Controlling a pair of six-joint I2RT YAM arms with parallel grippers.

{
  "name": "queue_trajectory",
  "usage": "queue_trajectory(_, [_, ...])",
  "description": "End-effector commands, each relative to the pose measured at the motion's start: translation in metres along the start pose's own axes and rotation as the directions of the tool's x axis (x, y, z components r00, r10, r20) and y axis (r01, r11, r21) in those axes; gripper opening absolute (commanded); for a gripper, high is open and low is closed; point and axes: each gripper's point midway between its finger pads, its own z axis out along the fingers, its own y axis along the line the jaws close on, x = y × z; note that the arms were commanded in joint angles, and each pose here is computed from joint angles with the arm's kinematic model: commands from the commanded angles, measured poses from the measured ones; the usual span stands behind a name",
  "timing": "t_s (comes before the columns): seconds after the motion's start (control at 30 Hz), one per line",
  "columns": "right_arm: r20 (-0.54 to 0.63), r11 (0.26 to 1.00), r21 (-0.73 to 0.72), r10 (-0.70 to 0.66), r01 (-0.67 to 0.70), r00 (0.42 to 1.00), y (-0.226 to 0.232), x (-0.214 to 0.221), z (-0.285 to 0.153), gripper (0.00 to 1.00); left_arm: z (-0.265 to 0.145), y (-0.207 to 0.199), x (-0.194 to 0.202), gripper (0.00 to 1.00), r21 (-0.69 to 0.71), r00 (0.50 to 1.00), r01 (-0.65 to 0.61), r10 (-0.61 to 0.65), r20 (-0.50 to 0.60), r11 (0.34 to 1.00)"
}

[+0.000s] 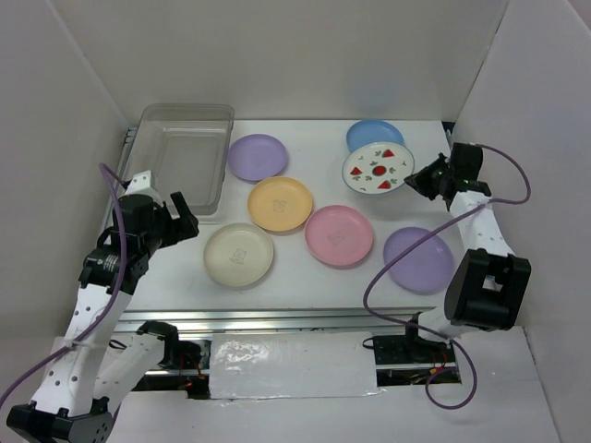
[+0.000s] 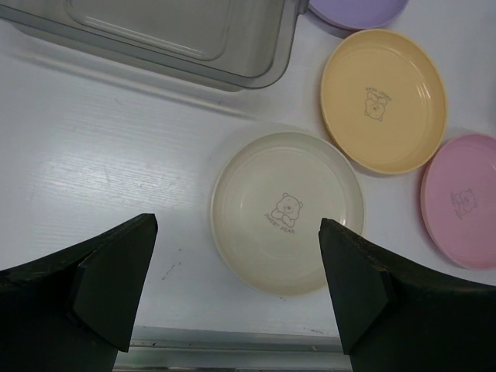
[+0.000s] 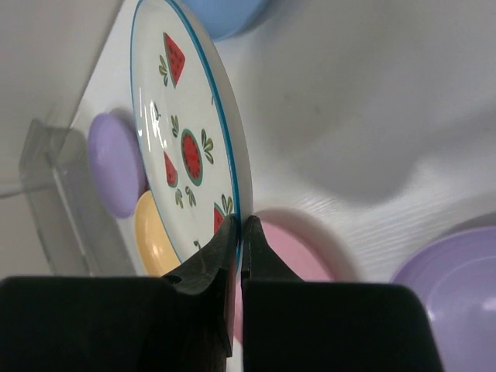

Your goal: Place the plates into the plastic bin on the countertop

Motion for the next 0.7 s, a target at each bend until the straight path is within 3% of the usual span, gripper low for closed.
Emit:
queue_trajectory(0.0, [0.077, 0.951, -0.29, -0.09, 0.109, 0.993, 0.083, -0.003, -0.037, 0.0, 0.0, -0.025, -0.006, 0.99, 0.136, 0.999, -0.032, 0.03, 0.015, 0.99])
queue_trajectory(0.17, [0.042, 0.913, -0.365, -0.18, 0.183, 0.983, 0.107, 0.048, -0.051, 0.0, -0.006, -0.073, -0.01, 0.99, 0.379, 0.999, -0.015, 0.026, -0.025, 0.925])
queue_trajectory(0.33, [0.019, 0.869, -0.45, -0.223, 0.207, 0.975, 0.131, 0.081, -0.076, 0.0, -0.001, -0.121, -0.02, 0.99, 0.554, 0.991, 0.121, -0.068, -0.115, 0.824])
queue_trajectory(0.5, [-0.011, 0.845, -0.496, -0.236, 0.2, 0.972, 0.144, 0.113, -0.106, 0.0, 0.031, -0.141, -0.004, 0.99, 0.612, 0.965, 0.249, -0.14, -0.222, 0.751])
queue_trajectory(0.67, [-0.066, 0.826, -0.525, -0.28, 0.205, 0.958, 0.151, 0.147, -0.121, 0.0, 0.059, -0.161, 0.014, 0.99, 0.692, 0.947, 0.303, -0.127, -0.295, 0.655])
